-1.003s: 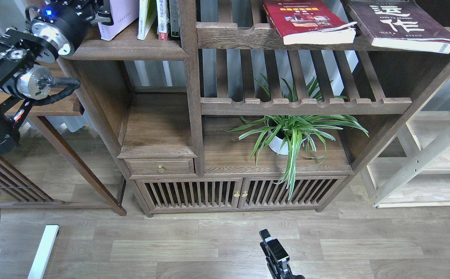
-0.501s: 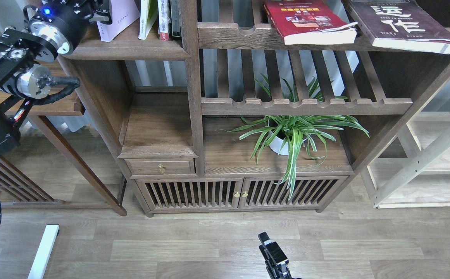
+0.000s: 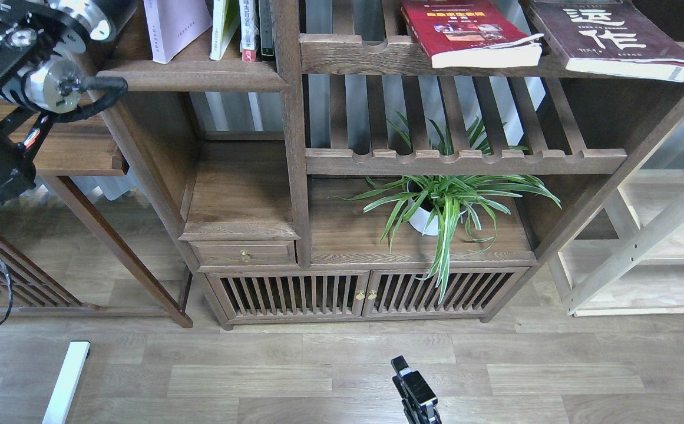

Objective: Organize books on shelf
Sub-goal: 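Release the white book and withdraw the left gripper from the shelf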

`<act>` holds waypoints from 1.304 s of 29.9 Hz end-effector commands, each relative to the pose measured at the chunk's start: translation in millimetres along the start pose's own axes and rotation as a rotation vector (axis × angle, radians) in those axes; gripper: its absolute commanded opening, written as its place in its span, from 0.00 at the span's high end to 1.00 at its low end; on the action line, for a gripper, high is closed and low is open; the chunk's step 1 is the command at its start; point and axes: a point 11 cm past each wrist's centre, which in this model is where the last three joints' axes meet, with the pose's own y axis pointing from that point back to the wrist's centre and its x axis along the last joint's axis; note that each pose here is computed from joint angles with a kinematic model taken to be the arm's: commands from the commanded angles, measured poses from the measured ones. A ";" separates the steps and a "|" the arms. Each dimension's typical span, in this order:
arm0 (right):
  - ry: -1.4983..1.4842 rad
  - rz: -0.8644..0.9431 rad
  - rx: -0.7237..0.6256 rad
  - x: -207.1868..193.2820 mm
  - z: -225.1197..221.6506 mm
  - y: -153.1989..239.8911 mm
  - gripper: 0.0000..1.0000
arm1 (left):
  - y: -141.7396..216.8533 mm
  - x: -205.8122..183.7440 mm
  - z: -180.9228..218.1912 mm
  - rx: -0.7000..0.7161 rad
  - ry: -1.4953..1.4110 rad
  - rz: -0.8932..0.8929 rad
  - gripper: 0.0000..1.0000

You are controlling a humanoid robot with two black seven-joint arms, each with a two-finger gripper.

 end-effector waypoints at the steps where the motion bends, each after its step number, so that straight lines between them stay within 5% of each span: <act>1: -0.005 0.011 -0.001 2.8 2.3 4.2 0.44 | -5.0 -5.7 11.5 -0.016 0.002 -0.010 0.55; 22: 0.001 0.026 -0.002 7.5 3.7 11.6 0.41 | -7.8 -12.0 79.2 -0.155 0.021 -0.041 0.54; 31: 0.023 0.026 -0.001 8.7 -6.3 11.1 0.17 | 13.3 -23.1 81.5 -0.175 0.053 -0.059 0.54; 39: 0.030 0.001 0.002 1.8 -10.6 0.8 0.09 | 61.3 12.4 73.1 -0.164 0.028 -0.046 0.54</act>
